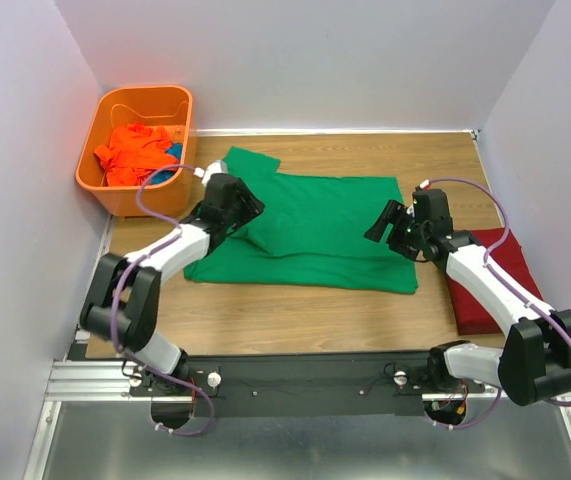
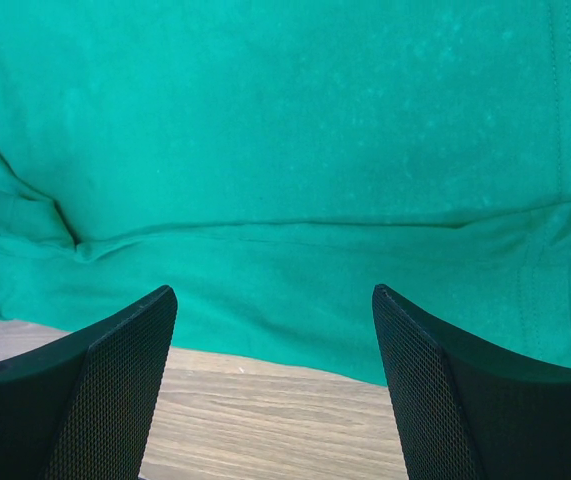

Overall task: Fold and stack the t-shirts
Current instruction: Fold the tshirt

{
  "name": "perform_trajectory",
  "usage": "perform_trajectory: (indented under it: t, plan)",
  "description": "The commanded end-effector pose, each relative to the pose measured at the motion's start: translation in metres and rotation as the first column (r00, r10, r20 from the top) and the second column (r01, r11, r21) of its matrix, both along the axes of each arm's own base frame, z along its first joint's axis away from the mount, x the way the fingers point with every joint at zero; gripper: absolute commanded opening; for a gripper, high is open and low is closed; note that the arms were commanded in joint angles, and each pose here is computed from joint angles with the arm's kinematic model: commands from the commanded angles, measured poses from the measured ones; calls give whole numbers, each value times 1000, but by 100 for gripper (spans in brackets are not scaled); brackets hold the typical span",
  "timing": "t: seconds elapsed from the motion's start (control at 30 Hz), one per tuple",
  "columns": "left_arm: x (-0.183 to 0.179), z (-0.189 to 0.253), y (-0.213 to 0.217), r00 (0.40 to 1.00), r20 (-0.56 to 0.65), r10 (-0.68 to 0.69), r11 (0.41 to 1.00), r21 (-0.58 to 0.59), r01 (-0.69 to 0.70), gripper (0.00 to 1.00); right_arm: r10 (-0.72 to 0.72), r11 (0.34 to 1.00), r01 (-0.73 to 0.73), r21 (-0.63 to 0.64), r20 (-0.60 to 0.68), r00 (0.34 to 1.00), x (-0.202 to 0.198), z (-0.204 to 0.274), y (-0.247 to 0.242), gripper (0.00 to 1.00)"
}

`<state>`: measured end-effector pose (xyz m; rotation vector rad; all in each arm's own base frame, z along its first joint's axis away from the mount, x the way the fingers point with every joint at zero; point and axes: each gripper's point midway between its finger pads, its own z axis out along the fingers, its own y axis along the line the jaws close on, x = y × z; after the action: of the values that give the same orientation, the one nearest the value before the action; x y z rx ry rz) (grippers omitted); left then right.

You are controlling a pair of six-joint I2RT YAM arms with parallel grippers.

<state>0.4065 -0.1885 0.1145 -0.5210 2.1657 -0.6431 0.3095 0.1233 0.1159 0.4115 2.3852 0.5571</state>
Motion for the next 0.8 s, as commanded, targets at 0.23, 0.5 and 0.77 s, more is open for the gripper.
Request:
perform_trajectory:
  t: [0.23,0.5,0.77]
  plan:
    - [-42,-16,68,995,-18,95,994,51,-94,59,9,1000,-9,-21,28,1000,2,2,-1,85]
    - [-42,-30,58,996,-48,75,997,5,-75,64,11,1000,-10,-20,30,1000,2,2,-1,85]
    - [-31,-36,27,998,-70,0,999,-43,-3,65,5,1000,-4,-23,32,999,3,3,-2,85]
